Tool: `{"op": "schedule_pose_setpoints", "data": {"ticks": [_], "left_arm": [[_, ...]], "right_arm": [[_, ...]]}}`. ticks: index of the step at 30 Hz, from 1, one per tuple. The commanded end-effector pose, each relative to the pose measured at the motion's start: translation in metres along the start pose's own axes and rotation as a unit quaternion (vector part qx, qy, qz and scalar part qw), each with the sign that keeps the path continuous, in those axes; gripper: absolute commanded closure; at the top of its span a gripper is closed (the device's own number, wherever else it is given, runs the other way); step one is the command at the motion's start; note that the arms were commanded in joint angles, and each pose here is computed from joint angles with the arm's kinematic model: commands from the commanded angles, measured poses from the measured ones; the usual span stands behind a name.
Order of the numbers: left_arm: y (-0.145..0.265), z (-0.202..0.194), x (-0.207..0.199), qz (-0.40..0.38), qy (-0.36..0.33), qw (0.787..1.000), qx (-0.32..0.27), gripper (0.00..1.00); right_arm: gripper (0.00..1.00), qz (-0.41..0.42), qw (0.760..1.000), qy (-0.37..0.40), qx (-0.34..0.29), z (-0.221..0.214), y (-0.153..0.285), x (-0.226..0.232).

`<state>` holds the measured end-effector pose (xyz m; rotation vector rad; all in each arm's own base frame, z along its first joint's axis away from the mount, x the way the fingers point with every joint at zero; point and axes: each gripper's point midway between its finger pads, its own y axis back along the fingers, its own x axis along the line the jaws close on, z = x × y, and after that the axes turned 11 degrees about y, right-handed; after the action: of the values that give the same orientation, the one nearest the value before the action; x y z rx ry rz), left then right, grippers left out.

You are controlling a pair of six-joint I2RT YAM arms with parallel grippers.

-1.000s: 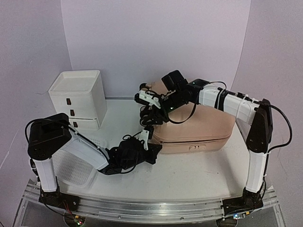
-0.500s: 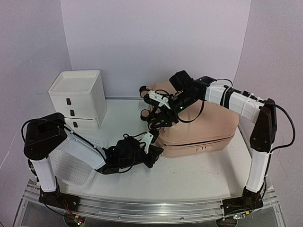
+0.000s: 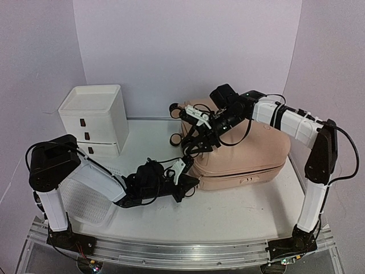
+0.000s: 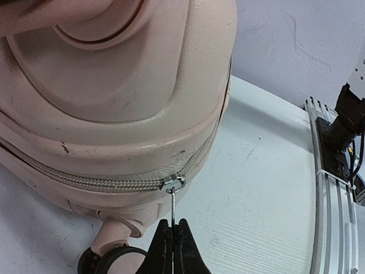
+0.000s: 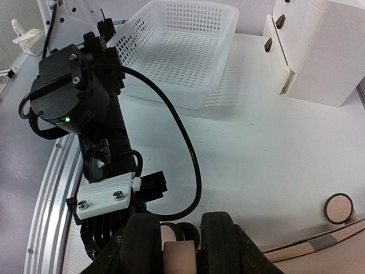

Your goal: Open, take out, and arrange the luggage

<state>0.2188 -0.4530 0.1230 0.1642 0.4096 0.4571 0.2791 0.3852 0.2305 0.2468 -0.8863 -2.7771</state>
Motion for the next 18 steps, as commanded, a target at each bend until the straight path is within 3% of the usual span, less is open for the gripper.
{"op": "schedule_pose_setpoints", "data": {"ticks": [1, 4, 10, 18], "left_arm": [[0.008, 0.012, 0.071, 0.093, 0.053, 0.993, -0.04, 1.0], [0.005, 0.005, 0.073, 0.081, 0.066, 0.994, -0.043, 1.0], [0.0, 0.005, 0.072, 0.043, 0.102, 0.992, -0.064, 1.0], [-0.004, 0.006, 0.099, 0.065, 0.139, 0.986, -0.07, 1.0]], "right_arm": [[1.0, 0.028, 0.974, -0.222, 0.036, -0.032, 0.056, 0.017], [1.0, 0.029, 0.969, -0.245, 0.024, -0.028, 0.058, 0.01], [1.0, 0.048, 0.974, -0.22, 0.018, -0.035, 0.058, 0.028], [1.0, 0.073, 0.98, -0.187, 0.003, -0.033, 0.06, 0.049]]}}
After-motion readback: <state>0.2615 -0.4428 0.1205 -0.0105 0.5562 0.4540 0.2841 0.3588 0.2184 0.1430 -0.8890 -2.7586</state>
